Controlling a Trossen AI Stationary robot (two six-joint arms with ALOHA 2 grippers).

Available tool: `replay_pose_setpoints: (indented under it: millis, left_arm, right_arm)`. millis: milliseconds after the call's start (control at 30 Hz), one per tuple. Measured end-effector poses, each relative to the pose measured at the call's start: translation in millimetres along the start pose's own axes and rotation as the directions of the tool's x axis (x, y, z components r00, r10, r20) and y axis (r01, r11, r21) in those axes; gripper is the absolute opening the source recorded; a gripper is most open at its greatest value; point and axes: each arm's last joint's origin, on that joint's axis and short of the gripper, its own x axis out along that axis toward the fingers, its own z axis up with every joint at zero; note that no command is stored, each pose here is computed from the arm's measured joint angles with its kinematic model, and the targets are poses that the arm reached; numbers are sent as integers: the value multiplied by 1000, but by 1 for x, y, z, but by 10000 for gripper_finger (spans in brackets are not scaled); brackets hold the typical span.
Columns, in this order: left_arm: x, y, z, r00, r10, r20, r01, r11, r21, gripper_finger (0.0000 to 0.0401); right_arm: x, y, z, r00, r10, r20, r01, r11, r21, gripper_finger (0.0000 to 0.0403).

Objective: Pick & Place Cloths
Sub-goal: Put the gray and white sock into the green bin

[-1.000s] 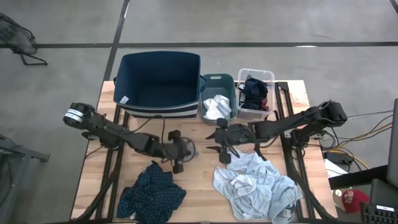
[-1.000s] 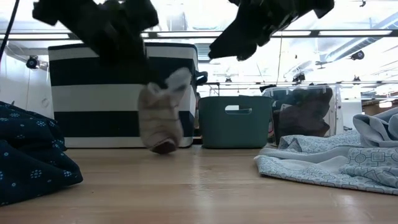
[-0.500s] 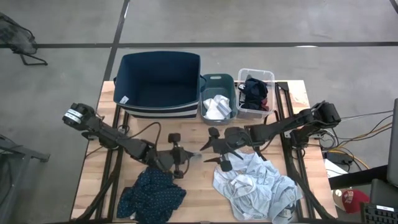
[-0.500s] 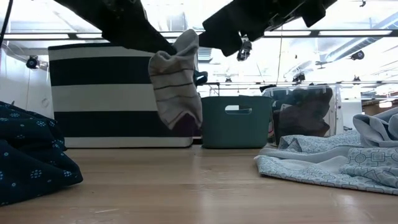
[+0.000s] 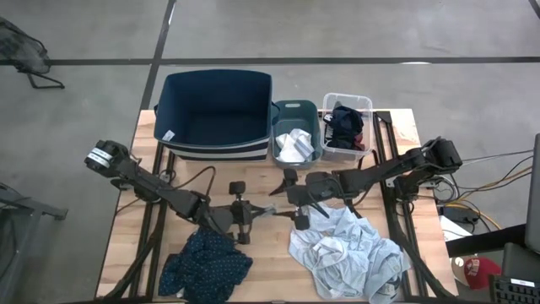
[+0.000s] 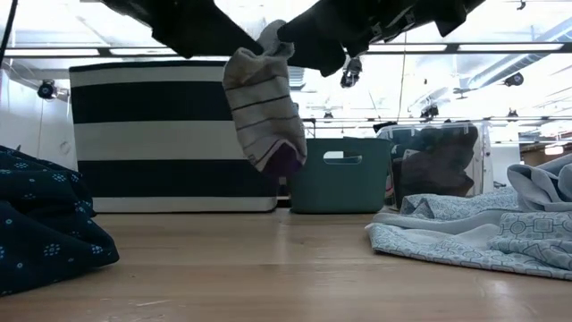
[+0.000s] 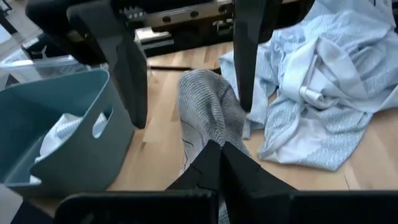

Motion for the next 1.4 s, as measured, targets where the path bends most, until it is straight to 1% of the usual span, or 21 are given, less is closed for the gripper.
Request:
replay_pose_setpoints:
  millis: [167,367,567,700,833,1000,1033,1167,1267,1400]
  left_arm:
    - [-1,-2,3,999,-11,31,11,1000,-6,7]
    - [-2,-3,4,999,-15,45,15,1000,5,7]
    - [-2,-3,6,998,-15,59,15,1000,-6,7]
    - [-2,-3,7,998,-15,68,16,1000,-11,7]
    - [-2,-3,7,997,-15,73,17,1000,-15,7]
    - [-2,-3,7,997,-15,72,17,1000,-16,7]
    - [-2,-3,7,997,-15,72,17,1000,-18,7]
    - [-2,-3,7,997,-15,72,17,1000,-26,7]
    - [-2,-3,7,997,-14,72,19,998,-61,8]
    - [-2,-3,7,997,-10,74,16,997,-71,19]
  right_arm:
    - [0,0,0,1000,-3,2,3,1000,5,288]
    - [0,0,0,1000,-2,0,2,1000,-3,246]
    - [0,0,0,1000,5,-1,-5,1000,-8,185]
    - [0,1,0,999,38,-1,-38,999,-15,141]
    - [0,2,0,998,62,-3,-62,998,-30,93]
    - [0,2,-2,998,66,-17,-67,997,-46,28]
    - [0,2,-2,998,66,-21,-67,996,-51,19]
    - [0,2,-2,998,65,-23,-66,996,-54,20]
    - [0,2,-2,998,63,-23,-64,996,-54,19]
    - [0,2,-2,998,62,-23,-64,997,-51,15]
